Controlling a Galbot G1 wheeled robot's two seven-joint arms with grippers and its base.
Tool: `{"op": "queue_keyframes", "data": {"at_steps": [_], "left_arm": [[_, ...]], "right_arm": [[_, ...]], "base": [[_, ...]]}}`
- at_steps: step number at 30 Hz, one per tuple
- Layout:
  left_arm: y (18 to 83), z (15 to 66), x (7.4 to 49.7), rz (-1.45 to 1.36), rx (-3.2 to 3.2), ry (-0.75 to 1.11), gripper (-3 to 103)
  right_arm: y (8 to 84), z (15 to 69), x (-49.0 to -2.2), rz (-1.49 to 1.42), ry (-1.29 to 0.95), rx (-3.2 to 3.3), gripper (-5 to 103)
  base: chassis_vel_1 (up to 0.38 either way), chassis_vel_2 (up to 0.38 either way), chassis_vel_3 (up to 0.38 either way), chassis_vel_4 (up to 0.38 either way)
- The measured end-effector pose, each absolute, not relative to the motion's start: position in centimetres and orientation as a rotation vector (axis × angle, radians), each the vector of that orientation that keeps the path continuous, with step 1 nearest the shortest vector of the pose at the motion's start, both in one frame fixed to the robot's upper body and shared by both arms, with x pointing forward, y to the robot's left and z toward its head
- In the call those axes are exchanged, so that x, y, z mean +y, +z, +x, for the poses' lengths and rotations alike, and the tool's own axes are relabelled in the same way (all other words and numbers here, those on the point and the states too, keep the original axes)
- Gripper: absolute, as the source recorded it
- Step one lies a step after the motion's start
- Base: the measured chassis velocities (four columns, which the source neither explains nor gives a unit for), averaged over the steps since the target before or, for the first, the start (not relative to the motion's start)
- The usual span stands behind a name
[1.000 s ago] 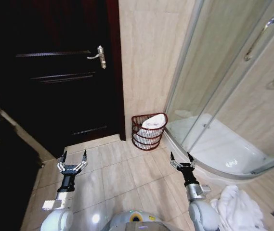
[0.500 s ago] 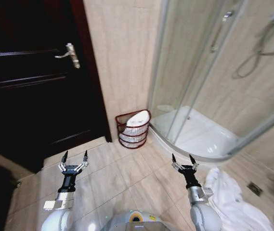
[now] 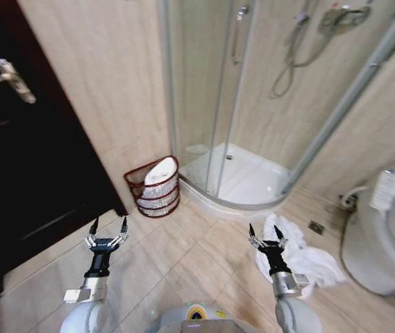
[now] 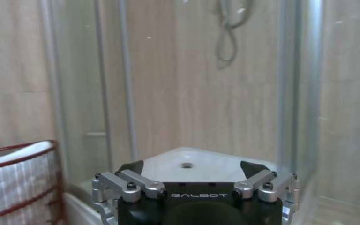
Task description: Discard the used towel into the hamper.
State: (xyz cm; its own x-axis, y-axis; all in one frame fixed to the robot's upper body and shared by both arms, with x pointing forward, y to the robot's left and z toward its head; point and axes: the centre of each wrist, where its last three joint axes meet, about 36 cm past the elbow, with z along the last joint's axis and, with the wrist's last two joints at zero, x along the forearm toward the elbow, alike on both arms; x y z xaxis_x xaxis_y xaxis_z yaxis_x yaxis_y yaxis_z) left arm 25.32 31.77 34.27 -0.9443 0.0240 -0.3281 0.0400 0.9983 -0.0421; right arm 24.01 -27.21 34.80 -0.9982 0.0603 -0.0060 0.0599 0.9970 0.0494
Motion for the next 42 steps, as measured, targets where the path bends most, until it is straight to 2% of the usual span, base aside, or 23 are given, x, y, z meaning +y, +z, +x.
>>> {"op": "queue_keyframes", "data": {"at_steps": [27, 42], "left_arm": [[34.2, 25.5, 31.9, 0.038, 2.785, -0.08, 100], [34.3, 25.9, 32.2, 0.049, 2.764, -0.097, 100]], "right_arm": [[34.6, 22.8, -26.7, 0.171, 0.108, 3.134, 100], [33.6, 22.7, -26.6, 0.288, 0.1, 3.123, 100]], "base": [[-0.12, -0.124, -0.119, -0.12], [-0.014, -0.021, -0.011, -0.021]]}}
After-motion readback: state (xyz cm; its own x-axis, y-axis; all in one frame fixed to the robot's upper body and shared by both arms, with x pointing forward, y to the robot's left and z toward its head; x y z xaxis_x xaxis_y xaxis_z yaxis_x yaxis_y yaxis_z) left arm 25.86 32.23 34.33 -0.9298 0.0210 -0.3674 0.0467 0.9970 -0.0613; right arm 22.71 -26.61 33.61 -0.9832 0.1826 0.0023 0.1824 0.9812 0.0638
